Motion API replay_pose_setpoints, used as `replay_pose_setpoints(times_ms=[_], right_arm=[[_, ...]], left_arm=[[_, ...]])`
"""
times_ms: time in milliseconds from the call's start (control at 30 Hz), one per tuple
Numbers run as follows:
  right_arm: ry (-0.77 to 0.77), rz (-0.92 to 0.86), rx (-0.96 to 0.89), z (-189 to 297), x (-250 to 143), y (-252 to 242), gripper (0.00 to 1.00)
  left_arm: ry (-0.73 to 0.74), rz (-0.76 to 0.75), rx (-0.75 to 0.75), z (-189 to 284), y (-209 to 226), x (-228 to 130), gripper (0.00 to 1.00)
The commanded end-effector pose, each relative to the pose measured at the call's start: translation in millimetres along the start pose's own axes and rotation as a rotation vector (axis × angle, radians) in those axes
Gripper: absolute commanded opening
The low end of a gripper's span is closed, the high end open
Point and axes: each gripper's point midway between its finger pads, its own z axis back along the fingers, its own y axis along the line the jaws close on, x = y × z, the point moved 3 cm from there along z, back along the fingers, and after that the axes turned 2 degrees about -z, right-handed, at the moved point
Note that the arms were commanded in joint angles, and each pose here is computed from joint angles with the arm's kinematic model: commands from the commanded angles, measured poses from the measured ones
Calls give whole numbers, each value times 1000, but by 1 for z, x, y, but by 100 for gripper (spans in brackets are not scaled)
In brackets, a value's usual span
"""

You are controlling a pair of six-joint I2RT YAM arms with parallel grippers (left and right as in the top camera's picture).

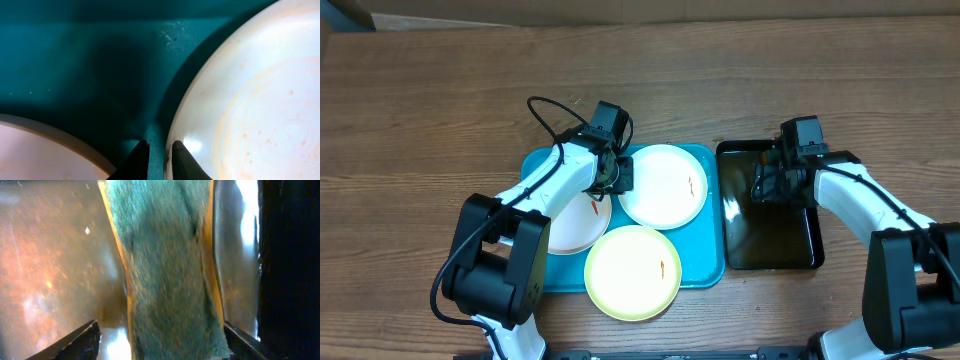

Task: Clean dirty plates on tray and stack at the side
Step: 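Lower the right gripper into the black tray and grasp the sponge, then dip the held sponge in the water and lift it with the right gripper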

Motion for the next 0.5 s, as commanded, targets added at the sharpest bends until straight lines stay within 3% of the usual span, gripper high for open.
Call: replay_pose_setpoints(times_ms=[0,300,467], right_arm=[[-28,2,-49,8,13,-5,79],[-81,1,-68,16,30,-5,89],[-104,0,-61,15,33,-4,89]], left_arm=[[11,-14,11,-3,3,-3,19],[12,-14,10,-3,2,-3,18],[12,-14,10,-3,2,-3,18]])
